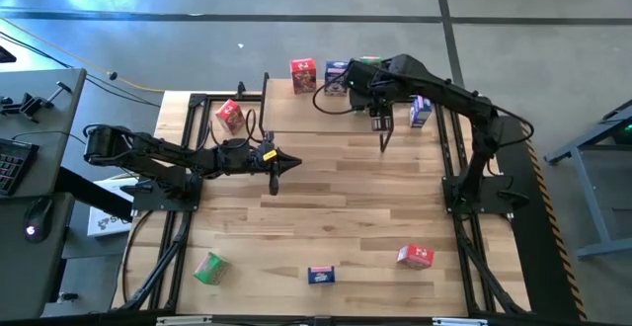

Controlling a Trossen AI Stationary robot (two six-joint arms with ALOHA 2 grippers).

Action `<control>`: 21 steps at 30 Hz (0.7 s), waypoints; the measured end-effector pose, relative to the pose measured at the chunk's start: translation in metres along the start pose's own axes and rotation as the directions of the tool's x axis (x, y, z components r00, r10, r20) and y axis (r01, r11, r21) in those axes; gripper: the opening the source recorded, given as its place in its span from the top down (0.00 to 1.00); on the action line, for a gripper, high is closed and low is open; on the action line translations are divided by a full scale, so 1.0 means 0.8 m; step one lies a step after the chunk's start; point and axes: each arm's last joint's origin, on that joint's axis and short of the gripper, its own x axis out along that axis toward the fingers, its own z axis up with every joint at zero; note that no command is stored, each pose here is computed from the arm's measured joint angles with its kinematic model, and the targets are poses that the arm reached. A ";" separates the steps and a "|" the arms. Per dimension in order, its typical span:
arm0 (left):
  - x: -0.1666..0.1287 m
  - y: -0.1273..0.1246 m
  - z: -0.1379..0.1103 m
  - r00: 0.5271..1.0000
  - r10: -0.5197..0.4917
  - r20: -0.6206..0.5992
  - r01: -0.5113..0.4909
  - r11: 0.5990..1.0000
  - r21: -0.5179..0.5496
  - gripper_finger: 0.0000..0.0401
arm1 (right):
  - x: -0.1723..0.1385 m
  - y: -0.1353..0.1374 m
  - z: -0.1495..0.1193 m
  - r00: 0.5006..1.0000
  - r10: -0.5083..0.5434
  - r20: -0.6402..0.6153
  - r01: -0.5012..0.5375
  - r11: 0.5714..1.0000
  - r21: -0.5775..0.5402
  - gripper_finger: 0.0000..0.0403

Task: Stack cereal on shelf
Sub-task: Put the right green cereal box on the shelf in front of the other green cereal box

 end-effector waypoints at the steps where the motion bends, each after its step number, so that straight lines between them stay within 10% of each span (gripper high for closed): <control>1: 0.000 0.000 0.000 1.000 0.000 0.000 0.000 1.000 0.000 0.98 | 0.001 -0.002 -0.001 1.000 -0.004 -0.003 0.004 1.000 0.005 0.62; 21: 0.000 -0.001 0.000 1.000 -0.019 -0.002 0.019 1.000 0.000 0.98 | 0.025 -0.028 -0.002 0.994 -0.082 -0.065 0.085 0.995 0.050 0.52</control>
